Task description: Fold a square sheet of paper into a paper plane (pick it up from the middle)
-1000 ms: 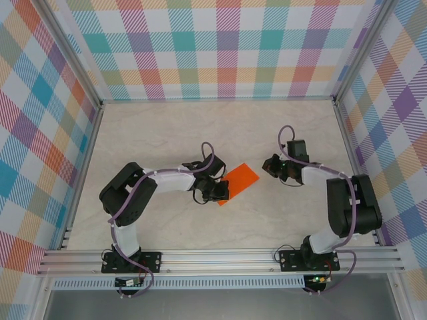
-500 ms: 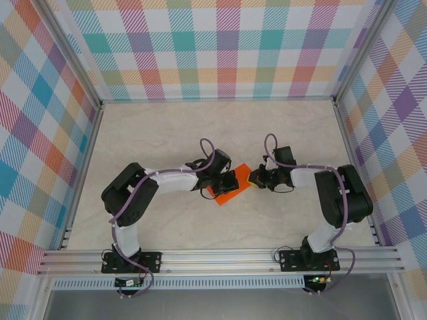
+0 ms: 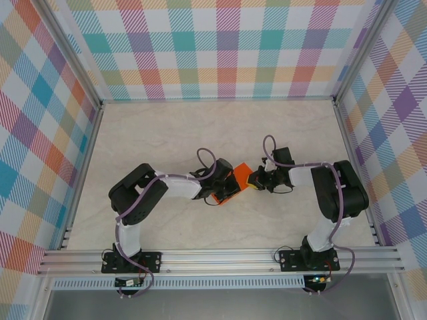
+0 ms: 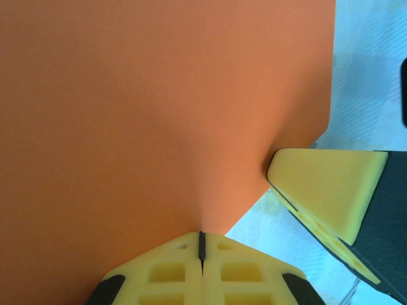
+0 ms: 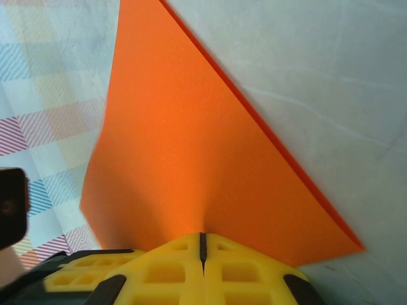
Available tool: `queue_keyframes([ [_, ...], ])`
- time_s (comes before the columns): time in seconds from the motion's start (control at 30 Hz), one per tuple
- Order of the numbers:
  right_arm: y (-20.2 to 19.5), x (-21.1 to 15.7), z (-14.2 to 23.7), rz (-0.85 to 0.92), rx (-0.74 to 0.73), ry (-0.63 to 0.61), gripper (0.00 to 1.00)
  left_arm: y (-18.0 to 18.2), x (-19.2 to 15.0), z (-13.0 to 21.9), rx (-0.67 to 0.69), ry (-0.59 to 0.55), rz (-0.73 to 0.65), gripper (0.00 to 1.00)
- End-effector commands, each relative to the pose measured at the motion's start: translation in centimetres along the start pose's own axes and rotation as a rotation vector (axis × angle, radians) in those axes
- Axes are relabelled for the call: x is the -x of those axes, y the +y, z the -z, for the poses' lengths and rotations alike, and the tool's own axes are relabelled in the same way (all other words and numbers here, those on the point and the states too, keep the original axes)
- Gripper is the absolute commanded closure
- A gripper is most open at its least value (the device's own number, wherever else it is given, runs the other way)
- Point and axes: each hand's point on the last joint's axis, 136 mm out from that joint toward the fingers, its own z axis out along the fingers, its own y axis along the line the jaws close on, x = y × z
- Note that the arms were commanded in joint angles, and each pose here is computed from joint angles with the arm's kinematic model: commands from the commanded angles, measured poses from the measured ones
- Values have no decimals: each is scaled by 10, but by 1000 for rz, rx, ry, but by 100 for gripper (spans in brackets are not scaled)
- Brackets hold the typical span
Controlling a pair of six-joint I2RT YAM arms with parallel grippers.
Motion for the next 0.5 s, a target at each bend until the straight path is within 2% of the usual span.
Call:
queue_keyframes([
  [0.0, -27, -3, -7, -40, -101, 2, 100, 16, -2, -3, 31, -49, 41, 100],
  [0.2, -43, -5, -6, -74, -180, -7, 100, 40, -10, -1, 73, -71, 79, 100],
  [0.47, -65, -5, -7, -136, -285, -18, 100, 76, -14, 19, 110, -130, 132, 100],
])
